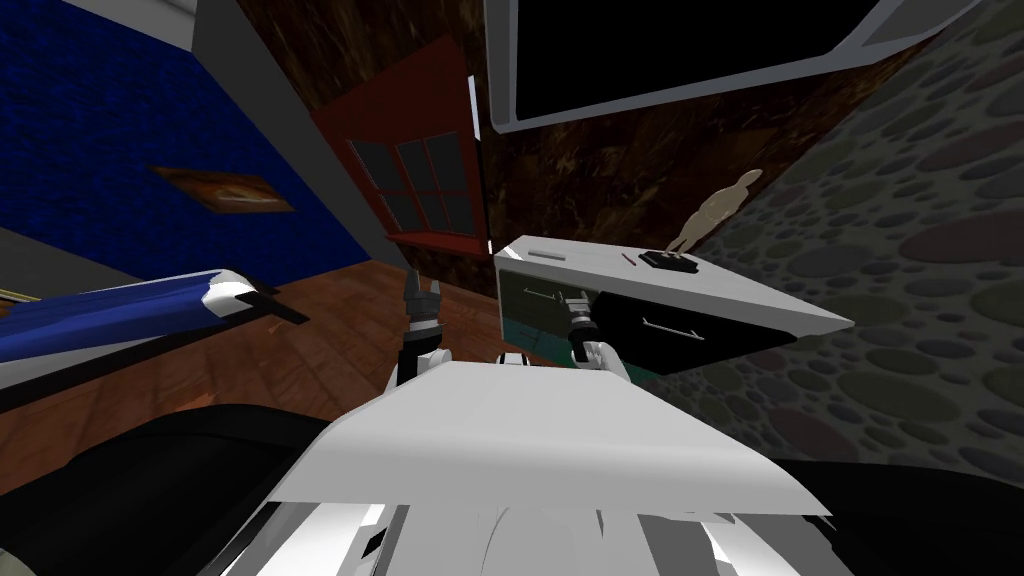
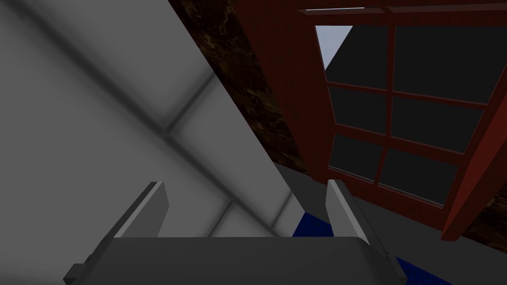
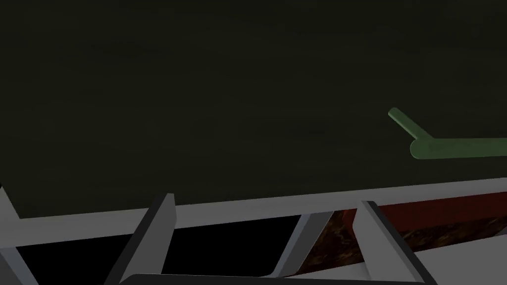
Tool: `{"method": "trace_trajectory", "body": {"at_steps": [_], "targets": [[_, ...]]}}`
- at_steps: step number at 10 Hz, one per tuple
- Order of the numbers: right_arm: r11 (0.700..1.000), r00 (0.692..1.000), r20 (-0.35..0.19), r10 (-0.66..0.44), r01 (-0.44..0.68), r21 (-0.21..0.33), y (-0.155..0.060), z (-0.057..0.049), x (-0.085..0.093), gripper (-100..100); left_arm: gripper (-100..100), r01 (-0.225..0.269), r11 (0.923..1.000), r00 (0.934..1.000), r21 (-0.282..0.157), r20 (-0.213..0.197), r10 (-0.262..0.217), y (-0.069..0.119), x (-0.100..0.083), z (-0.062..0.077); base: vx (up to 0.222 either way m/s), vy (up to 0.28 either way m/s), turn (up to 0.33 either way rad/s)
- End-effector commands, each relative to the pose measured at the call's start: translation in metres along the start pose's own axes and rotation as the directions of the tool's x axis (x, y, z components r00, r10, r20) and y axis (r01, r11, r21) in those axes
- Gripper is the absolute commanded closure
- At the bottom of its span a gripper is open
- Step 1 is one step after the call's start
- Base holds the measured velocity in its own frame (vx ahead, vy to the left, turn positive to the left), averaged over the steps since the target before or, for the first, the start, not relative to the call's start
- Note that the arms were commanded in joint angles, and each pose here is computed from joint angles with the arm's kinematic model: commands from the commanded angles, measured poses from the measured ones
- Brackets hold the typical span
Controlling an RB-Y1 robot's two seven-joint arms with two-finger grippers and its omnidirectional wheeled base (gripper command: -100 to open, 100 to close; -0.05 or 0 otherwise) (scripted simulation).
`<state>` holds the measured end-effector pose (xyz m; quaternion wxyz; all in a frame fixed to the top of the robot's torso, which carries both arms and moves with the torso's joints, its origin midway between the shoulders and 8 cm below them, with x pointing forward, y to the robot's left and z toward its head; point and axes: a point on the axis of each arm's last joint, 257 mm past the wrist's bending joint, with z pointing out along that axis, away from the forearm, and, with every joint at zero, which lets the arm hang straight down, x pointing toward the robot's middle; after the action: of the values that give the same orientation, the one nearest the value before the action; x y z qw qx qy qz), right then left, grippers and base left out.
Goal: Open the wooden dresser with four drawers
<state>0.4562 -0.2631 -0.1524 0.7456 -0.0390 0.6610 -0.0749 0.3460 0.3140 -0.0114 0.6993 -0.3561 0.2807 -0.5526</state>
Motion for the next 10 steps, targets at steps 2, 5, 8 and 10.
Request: {"method": "trace_trajectory", "body": {"at_steps": [2,5,8,10], "targets": [[0.989,0.989,-0.044,-0.144,0.146,0.034,-0.004,0.004,0.017,-100,0,0.0,1.0,1.0,0.0,0.0,0.0,0.0,0.0,0.0,0.04,0.088,0.002],[0.965,0.965,-0.071,-0.252,0.257,0.061,-0.012,0.005,0.025,-100,0,0.0,1.0,1.0,0.0,0.0,0.0,0.0,0.0,0.0,0.015,0.043,0.023],[0.906,0.908,-0.131,-0.398,0.412,0.101,-0.026,0.004,0.04,-100,0,0.0,1.0,1.0,0.0,0.0,0.0,0.0,0.0,0.0,0.027,0.08,0.053],[0.896,0.899,-0.129,-0.419,0.433,0.101,-0.026,0.004,0.039,-100,0,0.0,1.0,1.0,0.0,0.0,0.0,0.0,0.0,0.0,0.012,0.056,0.024]]}}
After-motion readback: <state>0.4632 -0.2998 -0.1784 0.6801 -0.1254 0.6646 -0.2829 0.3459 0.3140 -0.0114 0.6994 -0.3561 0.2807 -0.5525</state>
